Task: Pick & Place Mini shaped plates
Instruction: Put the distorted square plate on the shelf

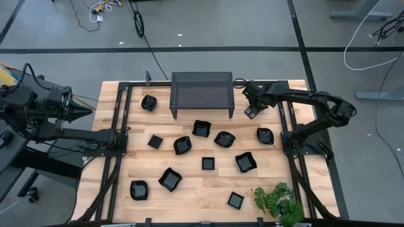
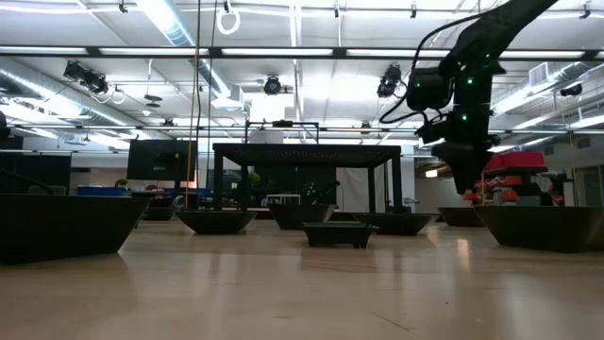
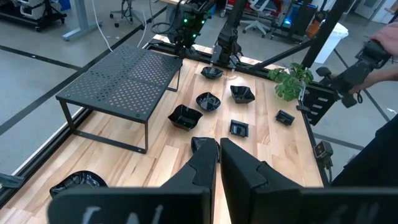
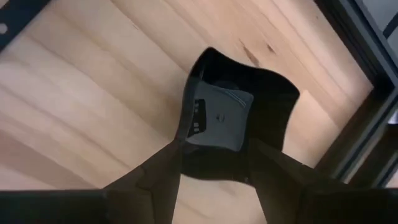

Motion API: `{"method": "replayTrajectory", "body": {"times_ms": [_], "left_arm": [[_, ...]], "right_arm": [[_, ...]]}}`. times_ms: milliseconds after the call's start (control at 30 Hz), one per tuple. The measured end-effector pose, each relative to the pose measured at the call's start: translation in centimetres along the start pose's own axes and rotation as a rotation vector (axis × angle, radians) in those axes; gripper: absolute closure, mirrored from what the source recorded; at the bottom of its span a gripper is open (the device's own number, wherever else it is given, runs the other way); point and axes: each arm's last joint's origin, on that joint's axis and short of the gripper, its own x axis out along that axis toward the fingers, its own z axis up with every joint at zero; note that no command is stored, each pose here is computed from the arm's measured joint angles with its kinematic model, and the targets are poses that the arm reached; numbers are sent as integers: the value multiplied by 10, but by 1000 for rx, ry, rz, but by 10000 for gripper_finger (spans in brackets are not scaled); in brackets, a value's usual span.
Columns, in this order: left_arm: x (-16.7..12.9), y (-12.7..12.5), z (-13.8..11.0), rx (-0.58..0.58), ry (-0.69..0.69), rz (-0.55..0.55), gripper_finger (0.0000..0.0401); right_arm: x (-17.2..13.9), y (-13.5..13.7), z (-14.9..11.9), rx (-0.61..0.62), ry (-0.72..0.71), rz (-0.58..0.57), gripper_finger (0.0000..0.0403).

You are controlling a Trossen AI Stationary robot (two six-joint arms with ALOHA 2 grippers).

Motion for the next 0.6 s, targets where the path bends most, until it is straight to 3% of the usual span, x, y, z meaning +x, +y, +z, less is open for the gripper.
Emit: {"method": "replayTrajectory", "body": {"times_ms": [367,600], "left_arm": [[0,0,0,0,0,0,376],[0,0,0,0,0,0,376]], "right_arm": [[11,4,6,2,-1,2,213],[2,1,3,185,-21,7,213]]}}
